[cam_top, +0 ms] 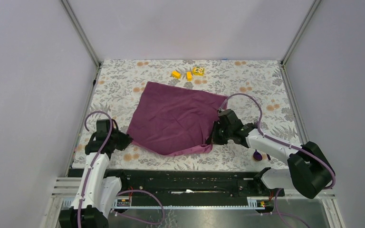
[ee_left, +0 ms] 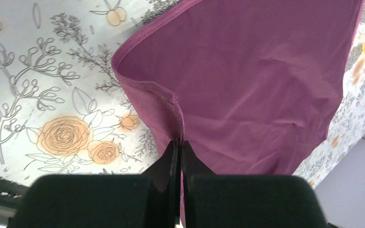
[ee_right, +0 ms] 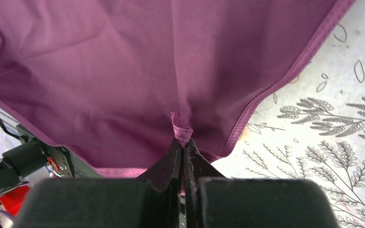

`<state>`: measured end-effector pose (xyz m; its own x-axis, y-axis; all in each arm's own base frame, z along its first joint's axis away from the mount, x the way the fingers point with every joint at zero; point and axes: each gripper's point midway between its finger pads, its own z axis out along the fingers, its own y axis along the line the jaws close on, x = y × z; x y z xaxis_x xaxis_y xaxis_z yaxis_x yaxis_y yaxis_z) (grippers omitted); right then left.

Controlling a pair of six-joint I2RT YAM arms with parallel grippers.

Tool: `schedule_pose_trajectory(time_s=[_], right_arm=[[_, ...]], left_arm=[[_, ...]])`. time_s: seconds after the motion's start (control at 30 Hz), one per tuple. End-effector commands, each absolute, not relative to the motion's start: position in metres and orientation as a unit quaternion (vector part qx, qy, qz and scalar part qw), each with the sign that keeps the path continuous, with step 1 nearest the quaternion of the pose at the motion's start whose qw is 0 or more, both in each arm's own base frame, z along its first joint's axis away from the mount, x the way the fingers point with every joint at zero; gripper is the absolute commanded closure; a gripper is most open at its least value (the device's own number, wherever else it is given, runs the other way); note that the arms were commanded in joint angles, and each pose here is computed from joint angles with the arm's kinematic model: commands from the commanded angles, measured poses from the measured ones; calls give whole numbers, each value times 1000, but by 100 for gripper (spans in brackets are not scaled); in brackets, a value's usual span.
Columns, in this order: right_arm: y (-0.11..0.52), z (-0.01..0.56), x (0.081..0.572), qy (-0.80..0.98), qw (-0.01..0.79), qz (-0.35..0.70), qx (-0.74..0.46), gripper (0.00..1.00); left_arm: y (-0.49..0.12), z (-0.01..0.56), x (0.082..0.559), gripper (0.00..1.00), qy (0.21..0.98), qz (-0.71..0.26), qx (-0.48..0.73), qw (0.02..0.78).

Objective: Fold the napkin into a case and place the utensils inside
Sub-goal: Flatten out the crumpled napkin at the center of the board, then smooth out the napkin at the center of the board.

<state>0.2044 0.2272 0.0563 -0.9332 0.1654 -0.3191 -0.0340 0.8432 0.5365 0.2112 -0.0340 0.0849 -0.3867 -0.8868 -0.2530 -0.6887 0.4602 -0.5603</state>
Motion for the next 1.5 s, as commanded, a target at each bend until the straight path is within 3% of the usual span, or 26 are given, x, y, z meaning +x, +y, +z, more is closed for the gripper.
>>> schedule_pose_trajectory(time_s=[0.0, 0.23, 0.4, 0.43, 0.5, 0.6, 0.7, 0.73, 0.8, 1.0, 1.1, 1.2, 1.37, 1.47], right_arm=[[223, 51, 202, 941, 188, 276, 52, 100], [221, 39, 189, 945, 165, 280, 49, 96], [234, 45, 157, 935, 130, 330, 8, 82], [235, 47, 149, 933, 125, 337, -6, 76], [234, 51, 139, 930, 121, 347, -28, 64], [221, 59, 145, 934, 155, 319, -41, 41], [191, 81, 190, 941, 251, 226, 4, 3], [184, 94, 214, 934, 287, 209, 29, 1], [174, 105, 256, 926, 313, 201, 65, 0], [146, 89, 352, 935, 300, 145, 123, 7], [136, 81, 395, 941, 298, 100, 129, 19], [127, 72, 426, 952, 278, 40, 122, 42], [119, 65, 461, 951, 285, -9, 121, 64], [117, 53, 470, 953, 277, -20, 122, 69]], left_arm=[[-23, 88, 209, 100, 795, -161, -518, 271], [-21, 83, 196, 98, 795, -149, -527, 263], [-9, 95, 186, 83, 795, -112, -533, 268], [-6, 99, 183, 80, 794, -101, -535, 271], [2, 111, 181, 66, 787, -88, -537, 292], [17, 135, 182, 35, 770, -65, -538, 336], [14, 165, 200, 15, 772, -95, -498, 383], [5, 174, 210, 10, 780, -124, -470, 393], [-21, 189, 230, 2, 795, -196, -405, 406], [-70, 197, 260, 1, 824, -316, -291, 370], [-81, 189, 260, 1, 841, -331, -257, 342], [-87, 182, 257, 1, 852, -335, -236, 326], [-92, 178, 252, 1, 857, -338, -221, 322], [-92, 181, 252, 1, 856, -338, -214, 328]])
